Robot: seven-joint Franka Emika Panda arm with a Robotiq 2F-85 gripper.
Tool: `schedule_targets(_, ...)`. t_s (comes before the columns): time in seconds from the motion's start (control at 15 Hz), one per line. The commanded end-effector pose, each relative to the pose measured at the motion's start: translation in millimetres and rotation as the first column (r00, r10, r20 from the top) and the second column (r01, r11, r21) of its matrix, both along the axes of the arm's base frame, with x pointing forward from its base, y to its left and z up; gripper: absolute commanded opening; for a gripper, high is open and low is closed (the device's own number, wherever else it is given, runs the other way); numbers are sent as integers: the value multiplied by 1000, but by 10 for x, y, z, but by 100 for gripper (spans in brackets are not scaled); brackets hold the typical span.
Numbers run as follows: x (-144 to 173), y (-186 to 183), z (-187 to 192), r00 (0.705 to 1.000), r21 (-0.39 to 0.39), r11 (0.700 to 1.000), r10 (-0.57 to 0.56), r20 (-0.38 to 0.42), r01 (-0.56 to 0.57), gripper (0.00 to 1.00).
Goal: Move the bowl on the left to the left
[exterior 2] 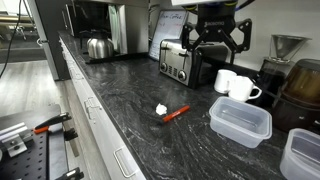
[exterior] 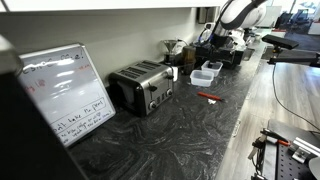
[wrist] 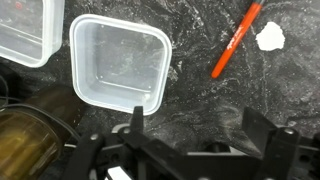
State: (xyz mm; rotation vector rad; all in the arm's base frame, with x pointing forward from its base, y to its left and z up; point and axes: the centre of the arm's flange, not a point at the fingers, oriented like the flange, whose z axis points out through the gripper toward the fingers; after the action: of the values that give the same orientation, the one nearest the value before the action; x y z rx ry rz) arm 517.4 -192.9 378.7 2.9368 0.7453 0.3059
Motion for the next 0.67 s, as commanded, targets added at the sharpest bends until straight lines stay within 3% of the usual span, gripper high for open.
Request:
schedule_targets(0.0, 218, -258, -246, 1000, 38, 999, -11, -8, 11, 100)
schedule_targets(0.6, 336, -486, -839, 999, 114, 993, -15, -45, 20, 100)
